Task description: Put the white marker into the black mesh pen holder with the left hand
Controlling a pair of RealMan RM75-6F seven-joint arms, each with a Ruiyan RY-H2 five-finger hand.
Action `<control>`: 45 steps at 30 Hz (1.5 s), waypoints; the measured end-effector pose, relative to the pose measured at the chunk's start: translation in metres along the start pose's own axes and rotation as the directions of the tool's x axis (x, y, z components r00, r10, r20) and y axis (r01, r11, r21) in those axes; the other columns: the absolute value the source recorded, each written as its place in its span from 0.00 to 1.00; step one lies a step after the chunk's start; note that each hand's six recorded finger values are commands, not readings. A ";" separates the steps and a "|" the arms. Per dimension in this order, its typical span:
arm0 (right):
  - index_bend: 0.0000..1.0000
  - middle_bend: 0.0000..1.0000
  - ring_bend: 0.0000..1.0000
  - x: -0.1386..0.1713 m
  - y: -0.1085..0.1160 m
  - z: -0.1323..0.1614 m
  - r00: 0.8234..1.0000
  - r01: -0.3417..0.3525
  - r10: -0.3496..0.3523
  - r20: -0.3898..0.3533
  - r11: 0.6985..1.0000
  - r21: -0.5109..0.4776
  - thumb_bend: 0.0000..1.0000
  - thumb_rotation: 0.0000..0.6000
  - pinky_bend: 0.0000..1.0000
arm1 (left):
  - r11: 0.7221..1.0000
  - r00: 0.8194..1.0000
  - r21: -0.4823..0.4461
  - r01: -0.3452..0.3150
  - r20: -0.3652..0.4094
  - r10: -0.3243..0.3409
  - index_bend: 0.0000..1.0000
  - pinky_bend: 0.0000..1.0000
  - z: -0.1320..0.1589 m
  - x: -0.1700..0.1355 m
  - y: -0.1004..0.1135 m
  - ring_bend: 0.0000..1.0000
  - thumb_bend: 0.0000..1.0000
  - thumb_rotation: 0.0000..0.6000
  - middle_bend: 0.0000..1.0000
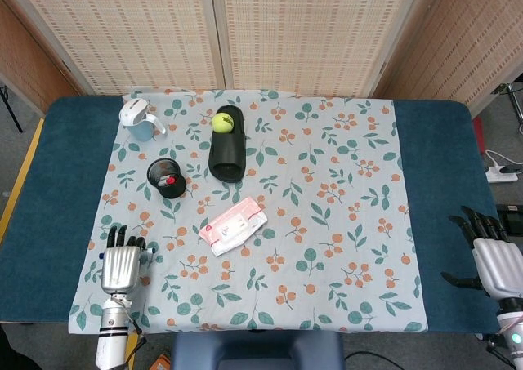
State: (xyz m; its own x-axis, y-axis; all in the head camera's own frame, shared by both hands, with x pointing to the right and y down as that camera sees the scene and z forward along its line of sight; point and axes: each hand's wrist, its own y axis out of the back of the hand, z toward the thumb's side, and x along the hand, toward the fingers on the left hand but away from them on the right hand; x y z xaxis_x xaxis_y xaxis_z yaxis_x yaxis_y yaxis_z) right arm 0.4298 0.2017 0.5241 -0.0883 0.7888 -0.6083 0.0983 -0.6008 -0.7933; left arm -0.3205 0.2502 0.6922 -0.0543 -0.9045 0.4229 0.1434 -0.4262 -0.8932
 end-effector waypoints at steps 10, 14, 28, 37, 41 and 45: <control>0.16 0.00 0.01 0.002 0.003 -0.002 1.000 0.010 -0.010 -0.008 1.000 -0.017 0.00 1.00 0.00 | 0.948 0.987 -0.288 -0.137 0.047 0.157 0.51 0.18 -0.029 0.037 0.082 0.18 0.39 1.00 0.52; 0.16 0.00 0.01 0.002 0.005 -0.003 1.000 0.017 -0.017 -0.010 1.000 -0.022 0.00 1.00 0.00 | 0.852 0.979 -0.508 -0.125 0.075 0.188 0.52 0.18 -0.044 0.060 0.115 0.19 0.39 1.00 0.52; 0.16 0.00 0.01 0.002 0.007 -0.008 0.999 0.039 -0.038 0.025 0.999 -0.016 0.00 1.00 0.00 | 0.478 0.943 -0.844 0.242 0.320 0.087 0.54 0.17 -0.027 0.167 0.176 0.18 0.40 1.00 0.53; 0.16 0.00 0.01 -0.001 0.007 -0.012 0.997 0.041 -0.041 0.060 0.999 -0.009 0.00 1.00 0.00 | 0.408 0.943 -0.868 0.283 0.329 0.046 0.54 0.16 -0.013 0.206 0.143 0.18 0.40 1.00 0.53; 0.16 0.00 0.01 -0.003 0.005 -0.013 0.997 0.034 -0.033 0.067 0.999 -0.007 0.00 1.00 0.00 | 0.413 0.942 -0.862 0.294 0.334 0.027 0.54 0.16 -0.012 0.214 0.127 0.18 0.39 1.00 0.54; 0.16 0.00 0.01 -0.005 0.003 -0.012 0.997 0.024 -0.024 0.068 1.000 -0.008 0.00 1.00 0.00 | 0.381 0.941 -0.869 0.314 0.338 -0.004 0.54 0.16 -0.012 0.215 0.107 0.18 0.40 1.00 0.54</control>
State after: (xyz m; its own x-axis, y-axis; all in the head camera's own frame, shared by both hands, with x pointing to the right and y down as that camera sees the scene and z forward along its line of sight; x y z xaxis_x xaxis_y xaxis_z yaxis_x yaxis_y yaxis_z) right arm 0.4425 0.1974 0.5251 -0.1581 0.7921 -0.5895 0.1038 -0.5804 -0.8077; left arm -0.3282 0.0095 0.6856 0.2823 -0.8453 0.4535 -0.8215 -0.4571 -0.3407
